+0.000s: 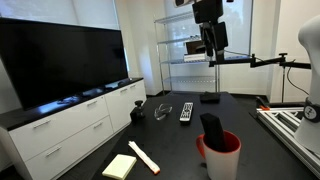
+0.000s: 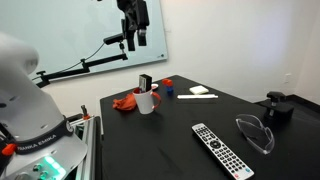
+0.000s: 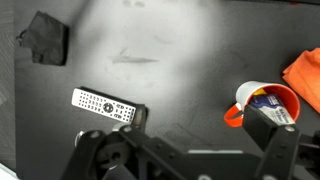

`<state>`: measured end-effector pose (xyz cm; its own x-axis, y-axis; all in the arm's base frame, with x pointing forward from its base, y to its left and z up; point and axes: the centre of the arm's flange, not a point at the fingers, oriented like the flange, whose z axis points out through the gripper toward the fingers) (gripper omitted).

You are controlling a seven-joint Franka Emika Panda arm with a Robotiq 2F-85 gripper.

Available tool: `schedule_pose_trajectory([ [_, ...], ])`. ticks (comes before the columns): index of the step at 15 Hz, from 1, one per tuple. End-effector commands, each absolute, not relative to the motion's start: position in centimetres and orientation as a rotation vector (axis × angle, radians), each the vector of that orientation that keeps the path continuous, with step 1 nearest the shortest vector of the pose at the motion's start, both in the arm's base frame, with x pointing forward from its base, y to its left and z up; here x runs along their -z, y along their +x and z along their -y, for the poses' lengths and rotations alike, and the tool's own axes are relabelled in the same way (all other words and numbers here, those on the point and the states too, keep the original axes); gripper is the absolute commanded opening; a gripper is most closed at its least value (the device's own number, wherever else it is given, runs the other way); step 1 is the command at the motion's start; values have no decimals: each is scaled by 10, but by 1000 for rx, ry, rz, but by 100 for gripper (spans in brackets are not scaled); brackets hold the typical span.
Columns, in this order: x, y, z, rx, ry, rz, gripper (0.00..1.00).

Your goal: Move the remote control backwards.

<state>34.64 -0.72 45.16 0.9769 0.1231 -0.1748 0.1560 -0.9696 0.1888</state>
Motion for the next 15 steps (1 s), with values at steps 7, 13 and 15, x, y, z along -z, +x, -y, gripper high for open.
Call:
schedule_pose_trajectory([
  [7, -416, 365, 137, -16, 3069, -612, 100],
  [13, -393, 360, 153, 59, 3058, -609, 100],
  [15, -390, 362, 155, 71, 3057, -604, 100],
])
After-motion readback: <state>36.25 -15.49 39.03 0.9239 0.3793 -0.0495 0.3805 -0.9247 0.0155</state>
